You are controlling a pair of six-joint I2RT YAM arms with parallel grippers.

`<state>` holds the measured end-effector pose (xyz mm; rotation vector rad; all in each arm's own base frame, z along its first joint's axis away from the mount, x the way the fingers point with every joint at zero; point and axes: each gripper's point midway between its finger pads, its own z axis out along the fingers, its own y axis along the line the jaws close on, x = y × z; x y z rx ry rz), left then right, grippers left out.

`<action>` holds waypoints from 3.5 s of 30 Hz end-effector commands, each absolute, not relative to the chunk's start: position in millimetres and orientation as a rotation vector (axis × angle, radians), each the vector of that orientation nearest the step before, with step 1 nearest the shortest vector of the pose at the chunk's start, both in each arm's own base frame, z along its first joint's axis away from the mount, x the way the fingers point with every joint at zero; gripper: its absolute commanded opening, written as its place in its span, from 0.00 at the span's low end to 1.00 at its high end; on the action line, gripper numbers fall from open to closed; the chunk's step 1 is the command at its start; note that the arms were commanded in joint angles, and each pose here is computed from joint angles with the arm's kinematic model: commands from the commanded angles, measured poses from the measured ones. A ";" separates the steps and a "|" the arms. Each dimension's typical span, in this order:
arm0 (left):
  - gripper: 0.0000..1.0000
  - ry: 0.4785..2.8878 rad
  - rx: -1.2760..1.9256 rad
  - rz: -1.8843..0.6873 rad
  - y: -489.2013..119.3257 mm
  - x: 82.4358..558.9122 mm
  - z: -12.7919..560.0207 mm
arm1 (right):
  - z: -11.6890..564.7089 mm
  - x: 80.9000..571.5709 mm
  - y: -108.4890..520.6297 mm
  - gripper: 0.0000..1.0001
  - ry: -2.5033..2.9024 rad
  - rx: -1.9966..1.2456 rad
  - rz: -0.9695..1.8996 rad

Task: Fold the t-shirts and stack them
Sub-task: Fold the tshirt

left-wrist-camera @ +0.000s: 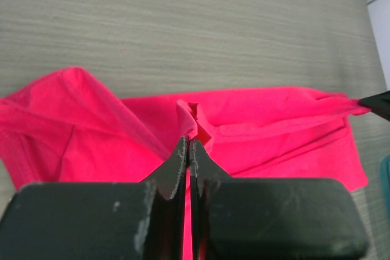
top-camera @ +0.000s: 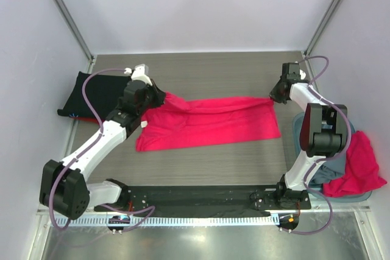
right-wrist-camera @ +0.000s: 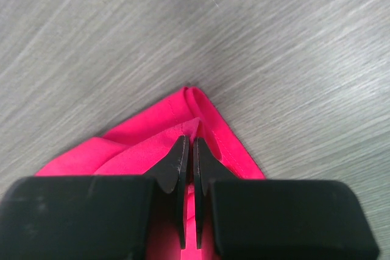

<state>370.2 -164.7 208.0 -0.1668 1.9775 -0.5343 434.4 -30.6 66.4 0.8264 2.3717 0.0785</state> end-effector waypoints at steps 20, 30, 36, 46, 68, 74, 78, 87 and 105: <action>0.00 1.953 -0.186 -0.509 -144.6 307.0 198.5 | 61.2 412.4 -39.6 0.07 2.293 0.907 0.046; 0.00 1.933 -0.197 -0.506 -137.5 294.1 207.6 | 73.6 415.2 -43.5 0.11 2.269 0.894 0.027; 0.00 1.979 -0.193 -0.540 -141.9 281.4 188.2 | 71.5 412.0 -44.5 0.12 2.274 0.893 0.016; 0.00 2.032 -0.201 -0.605 -145.6 257.2 162.0 | 83.2 401.3 -45.9 0.47 2.210 0.894 0.022; 0.00 2.173 -0.276 -0.709 -149.2 214.4 97.2 | 52.4 387.5 -23.8 0.11 2.315 0.862 0.092; 0.00 2.196 -0.314 -0.730 -147.5 204.3 84.0 | 52.8 372.7 -30.0 0.09 2.303 0.890 0.042; 0.00 2.244 -0.352 -0.723 -145.3 196.9 69.0 | 59.9 370.5 -19.9 0.13 2.300 0.832 0.094; 0.00 2.326 -0.486 -0.716 -143.7 183.6 40.7 | 112.2 377.3 106.1 0.34 2.290 0.391 0.386; 0.87 2.151 -0.589 -0.386 -106.9 242.3 114.2 | 124.2 326.9 354.5 0.50 2.290 -0.342 1.062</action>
